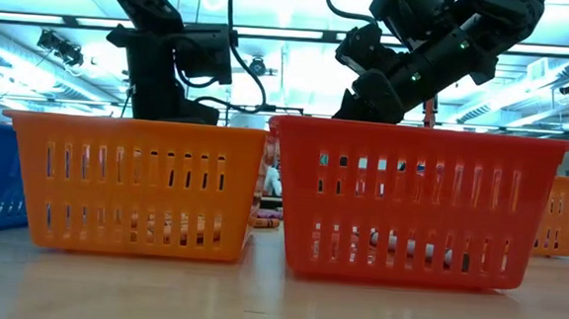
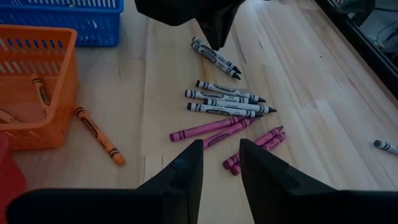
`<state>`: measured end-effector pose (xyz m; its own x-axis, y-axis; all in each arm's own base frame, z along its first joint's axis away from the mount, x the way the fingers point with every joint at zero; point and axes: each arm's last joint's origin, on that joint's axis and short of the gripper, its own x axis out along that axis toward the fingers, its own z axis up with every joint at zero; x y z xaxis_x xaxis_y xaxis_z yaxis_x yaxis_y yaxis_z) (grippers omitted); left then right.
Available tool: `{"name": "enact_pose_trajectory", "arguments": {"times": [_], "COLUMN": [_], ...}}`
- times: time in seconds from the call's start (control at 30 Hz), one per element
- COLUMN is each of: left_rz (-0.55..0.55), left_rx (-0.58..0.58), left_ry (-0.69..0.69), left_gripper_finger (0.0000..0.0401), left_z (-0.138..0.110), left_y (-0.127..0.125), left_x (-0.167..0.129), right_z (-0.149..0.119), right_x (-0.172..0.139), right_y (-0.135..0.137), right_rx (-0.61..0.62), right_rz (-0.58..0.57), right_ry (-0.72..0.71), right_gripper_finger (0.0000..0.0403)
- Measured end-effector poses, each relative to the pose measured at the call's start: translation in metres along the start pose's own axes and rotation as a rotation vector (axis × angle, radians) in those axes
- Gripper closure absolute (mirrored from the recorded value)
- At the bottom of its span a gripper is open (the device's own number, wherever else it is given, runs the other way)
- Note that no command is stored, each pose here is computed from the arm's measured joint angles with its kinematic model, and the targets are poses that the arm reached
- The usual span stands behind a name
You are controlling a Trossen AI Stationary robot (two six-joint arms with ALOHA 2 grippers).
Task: Sort crayons
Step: Put the black crayon into the blue bin
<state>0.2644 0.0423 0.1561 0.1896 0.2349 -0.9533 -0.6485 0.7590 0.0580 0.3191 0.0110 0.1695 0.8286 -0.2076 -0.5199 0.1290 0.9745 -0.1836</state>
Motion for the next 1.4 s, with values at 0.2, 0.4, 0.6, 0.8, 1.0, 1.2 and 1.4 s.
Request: {"name": "enact_pose_trajectory", "arguments": {"times": [0.2, 0.4, 0.6, 0.8, 1.0, 1.2, 1.4], "left_rz": [0.001, -0.014, -0.014, -0.013, -0.023, -0.029, -0.005], "left_rx": [0.008, 0.017, -0.015, 0.0, -0.001, 0.033, 0.038], "left_ry": [0.0, -0.026, -0.044, -0.029, -0.032, -0.053, -0.076], "left_gripper_finger": [0.0358, 0.0358, 0.0357, 0.0357, 0.0357, 0.0358, 0.0358], "left_z": [0.0, -0.003, -0.014, -0.015, -0.015, -0.009, -0.007], "left_y": [0.0, 0.0, 0.005, 0.005, 0.005, 0.004, 0.007], "left_x": [0.0, 0.007, 0.017, 0.018, 0.017, 0.009, 0.004], "right_z": [0.0, 0.0, 0.0, 0.001, 0.001, 0.001, 0.0], "right_x": [0.0, 0.0, 0.0, 0.0, 0.0, 0.0, 0.0], "right_y": [0.0, 0.0, 0.0, 0.0, 0.0, 0.0, 0.0], "right_rx": [0.0, 0.0, 0.001, 0.003, 0.003, 0.002, 0.001], "right_rz": [0.0, 0.013, 0.015, 0.015, 0.016, 0.016, 0.017], "right_ry": [0.0, 0.0, -0.003, -0.012, -0.011, -0.008, -0.005], "right_gripper_finger": [0.0293, 0.0293, 0.0293, 0.0293, 0.0293, 0.0293, 0.0293]}}
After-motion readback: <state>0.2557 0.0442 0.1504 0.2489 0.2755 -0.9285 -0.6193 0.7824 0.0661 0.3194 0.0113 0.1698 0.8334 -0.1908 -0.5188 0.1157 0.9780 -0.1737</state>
